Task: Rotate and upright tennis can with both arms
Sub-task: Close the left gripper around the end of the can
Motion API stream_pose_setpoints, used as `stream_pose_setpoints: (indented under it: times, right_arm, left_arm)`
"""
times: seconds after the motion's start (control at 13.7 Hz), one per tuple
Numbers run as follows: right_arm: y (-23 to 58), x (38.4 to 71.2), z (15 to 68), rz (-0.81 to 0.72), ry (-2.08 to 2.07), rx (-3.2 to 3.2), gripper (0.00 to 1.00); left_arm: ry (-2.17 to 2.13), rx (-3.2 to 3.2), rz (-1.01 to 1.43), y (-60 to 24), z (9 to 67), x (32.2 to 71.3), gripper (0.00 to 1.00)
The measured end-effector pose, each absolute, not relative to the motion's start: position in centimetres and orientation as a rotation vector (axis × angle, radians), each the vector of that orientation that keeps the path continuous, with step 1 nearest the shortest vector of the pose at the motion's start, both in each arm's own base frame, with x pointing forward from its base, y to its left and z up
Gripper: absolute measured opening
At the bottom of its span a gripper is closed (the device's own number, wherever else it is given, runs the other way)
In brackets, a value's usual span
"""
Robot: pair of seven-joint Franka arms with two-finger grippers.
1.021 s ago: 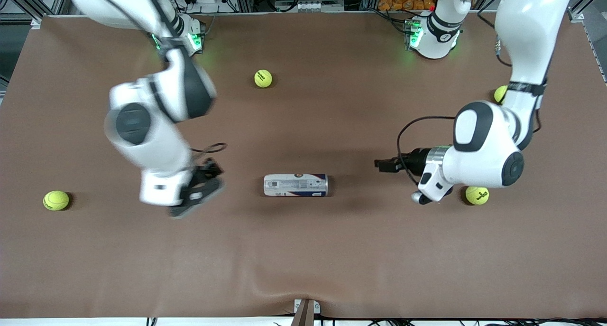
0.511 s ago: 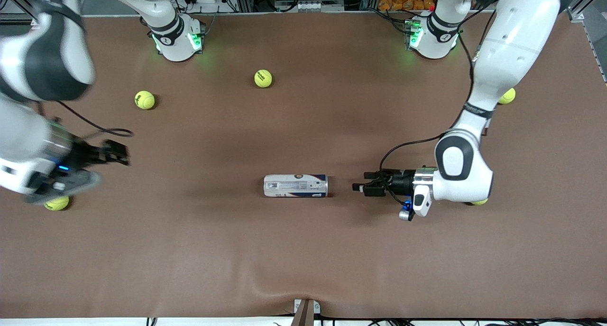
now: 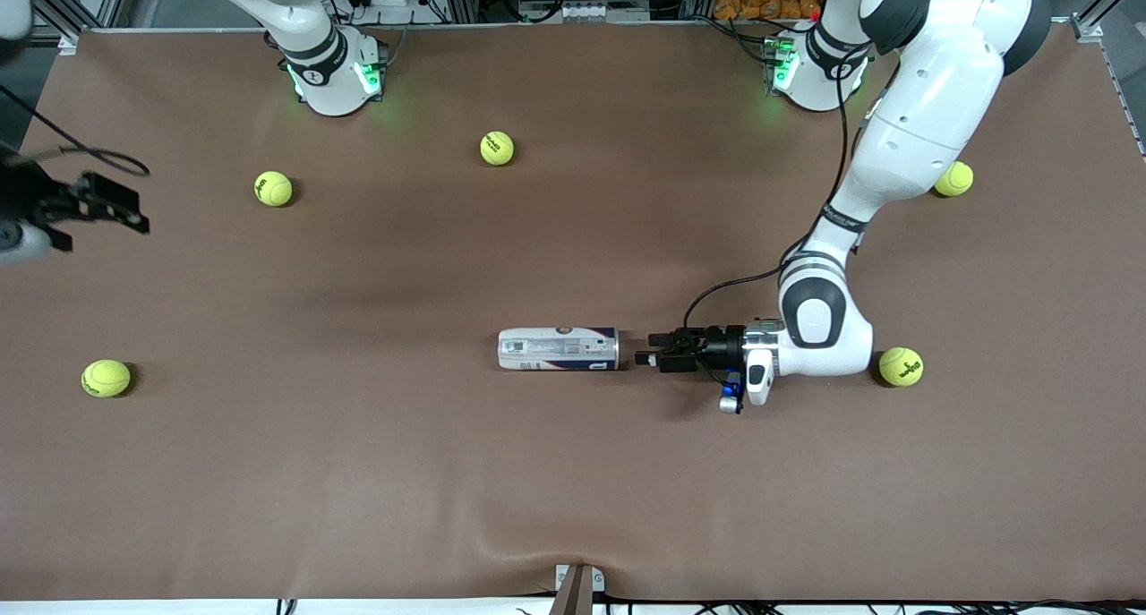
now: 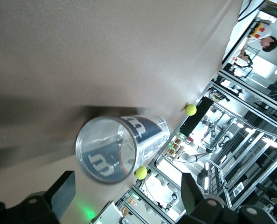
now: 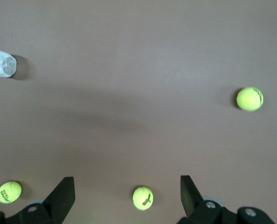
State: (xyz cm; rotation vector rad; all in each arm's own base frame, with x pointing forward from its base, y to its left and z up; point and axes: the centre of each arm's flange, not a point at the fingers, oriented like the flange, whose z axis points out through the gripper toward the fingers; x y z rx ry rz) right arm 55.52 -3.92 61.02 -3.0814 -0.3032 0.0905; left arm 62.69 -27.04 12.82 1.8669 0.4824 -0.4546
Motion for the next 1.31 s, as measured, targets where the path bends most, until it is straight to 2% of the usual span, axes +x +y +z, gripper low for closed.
stream_pose_setpoints:
  times: [0.15,0.29,0.36,0.44,0.73,1.09,1.17,1.31]
  right_arm:
    - [-4.4,54.0,62.2,0.118,-0.201,-3.084,1.0]
    - [-4.5,53.4,62.9,0.118,-0.142,-3.087,1.0]
    - [-4.5,53.3,63.1,0.113,-0.127,-3.088,1.0]
    - [-4.5,53.3,63.3,0.108,-0.113,-3.09,1.0]
    - [-4.5,53.1,64.6,0.093,0.06,-3.096,1.0]
    - [-6.9,52.7,65.0,0.093,0.158,-3.092,1.0]
    - [-6.9,52.7,65.1,0.091,0.157,-3.092,1.0]
    - [-6.9,52.7,65.2,0.089,0.156,-3.092,1.0]
  left_arm:
    - [0.471,1.84,-0.427,-27.6,12.2,63.1,0.96]
    - [0.439,1.804,-0.383,-28.8,12.2,63.0,0.78]
    - [0.419,1.792,-0.364,-29.5,12.0,62.8,0.78]
    - [0.398,1.788,-0.35,-30.0,11.7,62.5,0.71]
    - [0.377,1.787,-0.336,-30.3,10.7,62.1,0.69]
    - [0.396,1.74,-0.338,-32.5,11.3,61.7,0.12]
    - [0.391,1.737,-0.334,-32.8,11.5,61.8,0.04]
    - [0.378,1.731,-0.312,-32.8,12.5,62.6,0.05]
